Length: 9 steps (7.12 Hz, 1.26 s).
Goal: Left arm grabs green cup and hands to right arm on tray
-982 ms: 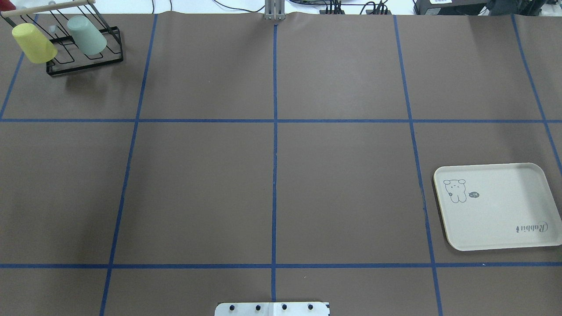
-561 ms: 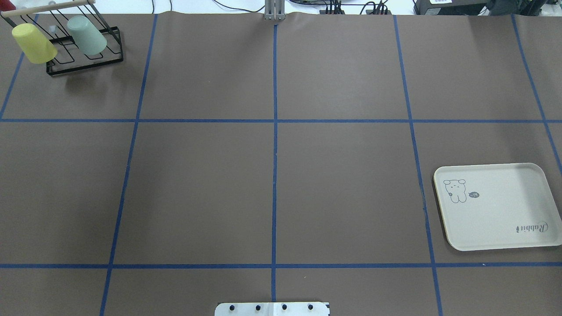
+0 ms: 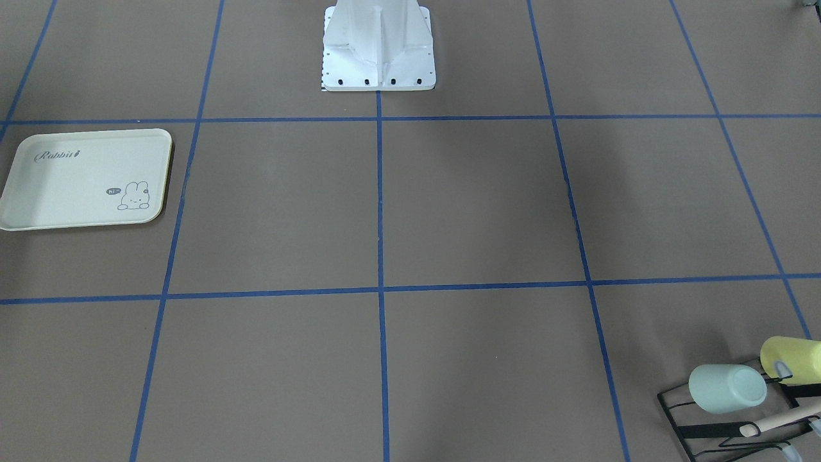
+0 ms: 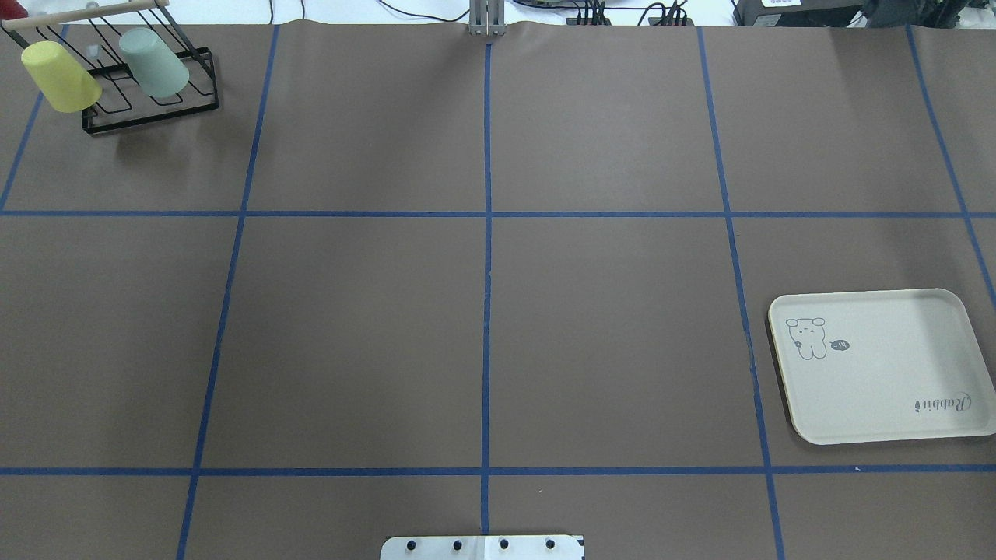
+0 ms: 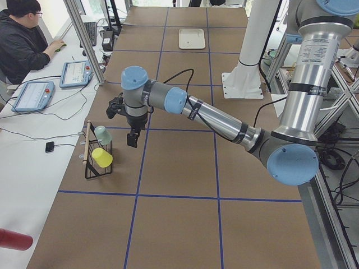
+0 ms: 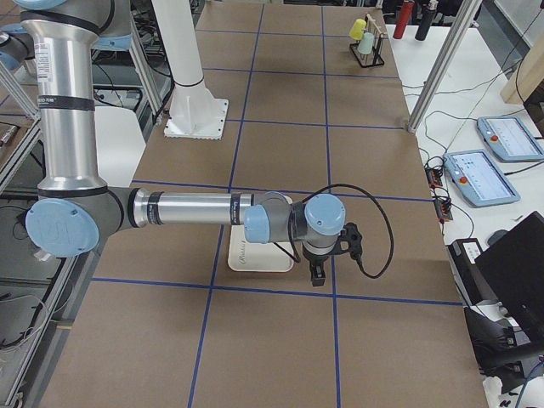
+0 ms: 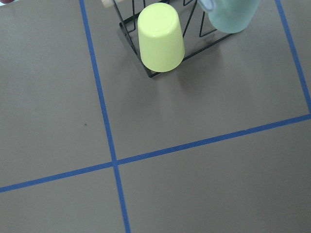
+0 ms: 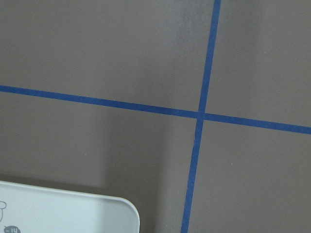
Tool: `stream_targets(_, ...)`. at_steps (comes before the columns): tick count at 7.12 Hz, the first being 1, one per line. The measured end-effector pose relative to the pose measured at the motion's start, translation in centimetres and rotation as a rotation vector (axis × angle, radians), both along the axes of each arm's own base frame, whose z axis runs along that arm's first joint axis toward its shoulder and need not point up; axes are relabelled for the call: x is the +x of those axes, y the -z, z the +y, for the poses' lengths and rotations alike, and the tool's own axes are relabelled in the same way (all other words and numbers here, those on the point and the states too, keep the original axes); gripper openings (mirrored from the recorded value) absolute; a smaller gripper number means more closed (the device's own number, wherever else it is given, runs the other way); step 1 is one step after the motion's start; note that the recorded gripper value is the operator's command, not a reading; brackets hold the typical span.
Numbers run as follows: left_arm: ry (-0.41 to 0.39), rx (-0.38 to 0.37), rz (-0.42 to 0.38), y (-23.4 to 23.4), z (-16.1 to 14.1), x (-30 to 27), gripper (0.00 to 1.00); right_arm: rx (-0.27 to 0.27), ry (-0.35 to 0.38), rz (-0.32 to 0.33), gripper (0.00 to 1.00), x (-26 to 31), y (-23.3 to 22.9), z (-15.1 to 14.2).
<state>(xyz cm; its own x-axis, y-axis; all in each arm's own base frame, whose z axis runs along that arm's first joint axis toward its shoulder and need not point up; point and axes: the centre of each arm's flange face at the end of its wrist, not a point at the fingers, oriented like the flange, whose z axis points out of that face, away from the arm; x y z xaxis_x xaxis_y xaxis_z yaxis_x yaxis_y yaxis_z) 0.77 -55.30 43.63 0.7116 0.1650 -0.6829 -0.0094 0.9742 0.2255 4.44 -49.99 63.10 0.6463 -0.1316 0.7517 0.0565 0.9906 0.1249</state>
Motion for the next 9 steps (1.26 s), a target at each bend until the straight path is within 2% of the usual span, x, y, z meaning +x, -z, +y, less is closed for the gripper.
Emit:
stream_targets(1,0.047,-0.019,0.033,2.0,-1.0,2.6,1.00,-0.001,0.000,0.000,0.99,0.0,0.0,0.0)
stream_targets(3,0.146,-0.050,0.082,2.9,-2.2,5.1,1.00,-0.002,0.000,0.001,0.99,0.0,-0.1,0.0)
stream_targets(6,0.408,-0.042,0.047,3.2,-2.9,11.1,1.00,-0.003,0.000,0.002,0.99,0.0,-0.2,0.0)
stream_targets(9,0.648,0.036,0.003,3.2,-3.9,18.2,1.00,-0.008,0.004,0.003,0.99,-0.2,-0.4,0.1)
